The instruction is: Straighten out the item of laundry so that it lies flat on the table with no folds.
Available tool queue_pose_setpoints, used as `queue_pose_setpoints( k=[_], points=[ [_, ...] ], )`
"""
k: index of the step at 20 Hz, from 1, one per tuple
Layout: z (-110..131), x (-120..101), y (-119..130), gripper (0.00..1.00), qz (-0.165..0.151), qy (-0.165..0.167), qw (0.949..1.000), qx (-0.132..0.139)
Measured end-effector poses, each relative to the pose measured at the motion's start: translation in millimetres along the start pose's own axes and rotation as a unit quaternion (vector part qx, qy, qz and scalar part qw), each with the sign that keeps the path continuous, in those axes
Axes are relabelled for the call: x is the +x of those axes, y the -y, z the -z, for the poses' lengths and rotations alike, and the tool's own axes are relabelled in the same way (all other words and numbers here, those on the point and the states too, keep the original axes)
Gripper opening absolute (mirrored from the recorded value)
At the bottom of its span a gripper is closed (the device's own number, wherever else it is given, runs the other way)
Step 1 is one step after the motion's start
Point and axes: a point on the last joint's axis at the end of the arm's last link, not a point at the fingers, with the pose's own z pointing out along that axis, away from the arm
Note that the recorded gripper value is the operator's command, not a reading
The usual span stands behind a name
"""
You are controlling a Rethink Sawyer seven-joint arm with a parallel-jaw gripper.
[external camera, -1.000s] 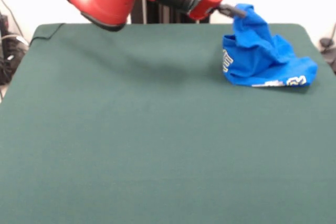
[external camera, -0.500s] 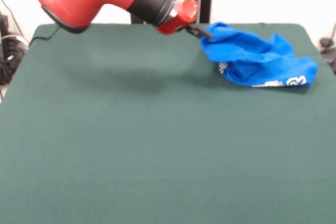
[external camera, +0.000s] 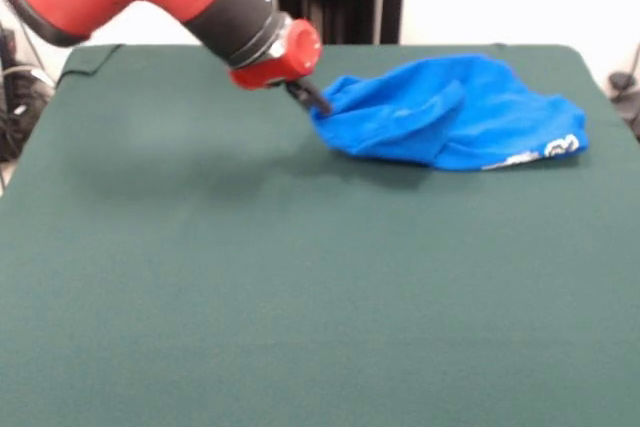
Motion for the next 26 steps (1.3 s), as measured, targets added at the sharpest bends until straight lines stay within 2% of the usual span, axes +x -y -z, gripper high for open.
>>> queue_pose_setpoints(
  k=[2,3,7,10,13,16,21,22,26],
  points=[
    [7,-9,5,0.00,0.013,0.022,0.9994,0.025],
    [17,-17,11,0.00,0.029,0.046,0.9971,0.053],
    [33,-29,19,0.00,0.050,0.079,0.9914,0.092],
    [52,-45,25,0.00,0.065,0.113,0.9832,0.128],
    [61,-54,27,0.00,0.070,0.128,0.9793,0.141],
    [71,-71,25,0.00,0.080,0.157,0.9721,0.155],
    [74,-84,20,0.00,0.093,0.185,0.9656,0.157],
    [73,-88,17,1.00,0.102,0.199,0.9623,0.155],
    [71,-90,15,1.00,0.111,0.209,0.9591,0.156]
  ],
)
